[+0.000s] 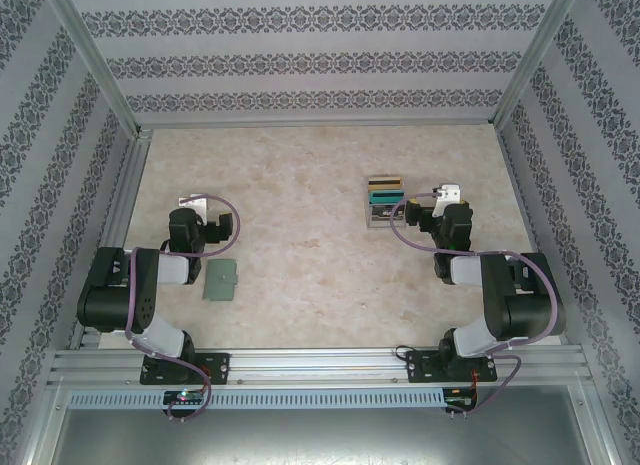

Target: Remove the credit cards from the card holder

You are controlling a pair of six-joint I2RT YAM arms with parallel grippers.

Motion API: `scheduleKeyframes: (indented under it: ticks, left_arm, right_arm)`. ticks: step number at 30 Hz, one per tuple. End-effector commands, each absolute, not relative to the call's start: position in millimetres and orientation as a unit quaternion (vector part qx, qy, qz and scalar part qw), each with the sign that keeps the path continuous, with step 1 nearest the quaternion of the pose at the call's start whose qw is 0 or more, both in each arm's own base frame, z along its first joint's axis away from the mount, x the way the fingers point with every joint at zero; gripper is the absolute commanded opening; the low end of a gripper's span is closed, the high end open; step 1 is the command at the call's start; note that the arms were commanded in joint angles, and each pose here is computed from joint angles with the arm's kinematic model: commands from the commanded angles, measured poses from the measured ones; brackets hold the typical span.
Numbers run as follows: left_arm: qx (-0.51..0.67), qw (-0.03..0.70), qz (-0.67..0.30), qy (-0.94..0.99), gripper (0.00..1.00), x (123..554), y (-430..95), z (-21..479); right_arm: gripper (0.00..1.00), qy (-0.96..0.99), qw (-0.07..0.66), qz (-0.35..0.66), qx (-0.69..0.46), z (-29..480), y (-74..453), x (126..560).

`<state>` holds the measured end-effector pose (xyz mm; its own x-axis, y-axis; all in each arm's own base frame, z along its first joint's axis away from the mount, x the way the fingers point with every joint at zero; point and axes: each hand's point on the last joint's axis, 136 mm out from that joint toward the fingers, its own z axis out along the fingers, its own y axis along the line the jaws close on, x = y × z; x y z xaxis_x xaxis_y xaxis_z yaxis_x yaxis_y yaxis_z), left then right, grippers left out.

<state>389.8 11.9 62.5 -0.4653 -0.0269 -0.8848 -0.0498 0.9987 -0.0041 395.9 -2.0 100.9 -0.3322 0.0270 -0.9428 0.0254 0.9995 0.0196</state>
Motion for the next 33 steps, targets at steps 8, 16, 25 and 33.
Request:
scheduleKeyframes:
  ticks: [8, 16, 25, 33]
  left_arm:
    - [-0.011, 0.549, 0.01, 0.836, 0.99, 400.1, 7.7, 82.7]
    - [-0.011, 0.547, 0.01, 0.837, 0.99, 399.9, 7.8, 81.6]
    - [-0.011, 0.548, 0.009, 0.836, 0.99, 399.9, 7.5, 82.3]
    - [-0.046, 0.506, 0.033, 0.861, 0.99, 401.7, 20.8, 111.3]
  right_arm:
    - [0.98, 0.811, 0.585, -0.002, 0.018, 104.8, -1.4, 396.8]
    - [0.98, 0.811, 0.585, -0.003, 0.018, 105.3, -1.6, 397.0]
    - [0.98, 0.81, 0.586, -0.002, 0.018, 105.6, -1.3, 397.1]
    - [0.98, 0.806, 0.59, -0.016, 0.04, 122.7, -9.9, 393.4]
